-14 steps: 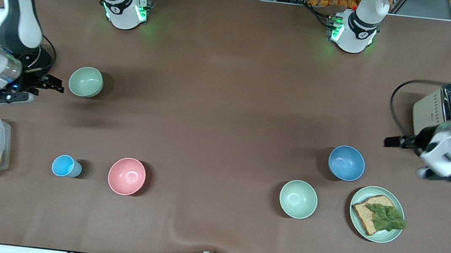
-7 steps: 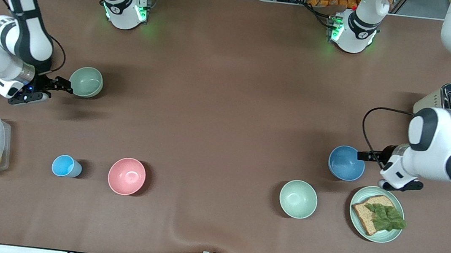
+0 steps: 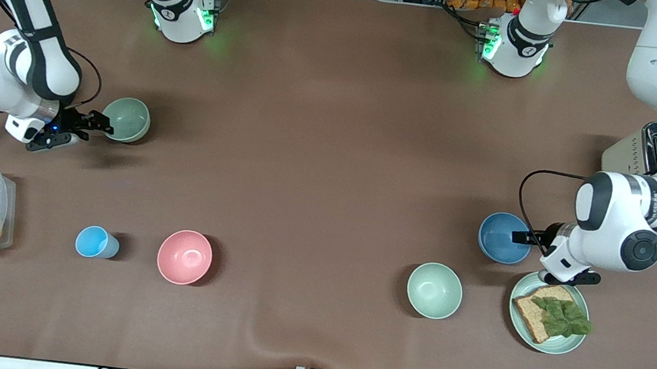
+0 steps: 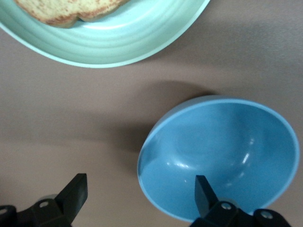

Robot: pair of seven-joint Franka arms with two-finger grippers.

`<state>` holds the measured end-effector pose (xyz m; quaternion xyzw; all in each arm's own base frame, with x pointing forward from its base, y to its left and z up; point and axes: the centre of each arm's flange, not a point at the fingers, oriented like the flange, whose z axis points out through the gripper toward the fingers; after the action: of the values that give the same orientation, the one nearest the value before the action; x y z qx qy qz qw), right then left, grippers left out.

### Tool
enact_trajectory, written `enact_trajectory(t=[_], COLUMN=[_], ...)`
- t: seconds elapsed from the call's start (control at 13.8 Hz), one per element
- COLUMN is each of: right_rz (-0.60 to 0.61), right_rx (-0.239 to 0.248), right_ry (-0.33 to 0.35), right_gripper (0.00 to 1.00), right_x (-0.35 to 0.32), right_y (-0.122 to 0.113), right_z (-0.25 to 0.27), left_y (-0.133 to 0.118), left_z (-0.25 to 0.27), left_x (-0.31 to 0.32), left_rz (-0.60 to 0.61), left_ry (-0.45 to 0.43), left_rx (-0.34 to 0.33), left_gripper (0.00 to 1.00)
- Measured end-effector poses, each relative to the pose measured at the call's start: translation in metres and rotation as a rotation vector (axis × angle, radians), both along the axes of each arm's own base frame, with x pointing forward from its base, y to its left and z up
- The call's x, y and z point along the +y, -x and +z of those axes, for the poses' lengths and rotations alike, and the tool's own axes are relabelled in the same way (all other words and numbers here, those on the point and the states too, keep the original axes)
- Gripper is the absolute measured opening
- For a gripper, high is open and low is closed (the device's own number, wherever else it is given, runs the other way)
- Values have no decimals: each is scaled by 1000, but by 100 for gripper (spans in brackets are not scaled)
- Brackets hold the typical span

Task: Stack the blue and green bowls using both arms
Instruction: 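Grasp the green bowl with the right gripper while the left grasps the blue bowl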

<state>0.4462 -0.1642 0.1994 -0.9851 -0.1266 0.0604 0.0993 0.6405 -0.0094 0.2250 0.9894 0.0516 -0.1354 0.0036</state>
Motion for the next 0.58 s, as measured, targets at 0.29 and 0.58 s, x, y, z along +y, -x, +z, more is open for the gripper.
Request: enact_trajectory(t=[0.29,0.58], right_rz=[2,12], right_rx=[1,2], right_ry=[1,-1], right_gripper=[50,6], right_x=[2,16], right_y=[5,-1], right_z=[-4,0], left_y=[2,2], left_z=[-20,-26], left_x=[2,1], left_rz=[3,1], left_ry=[0,0], left_rx=[21,20], left_gripper=[100,72])
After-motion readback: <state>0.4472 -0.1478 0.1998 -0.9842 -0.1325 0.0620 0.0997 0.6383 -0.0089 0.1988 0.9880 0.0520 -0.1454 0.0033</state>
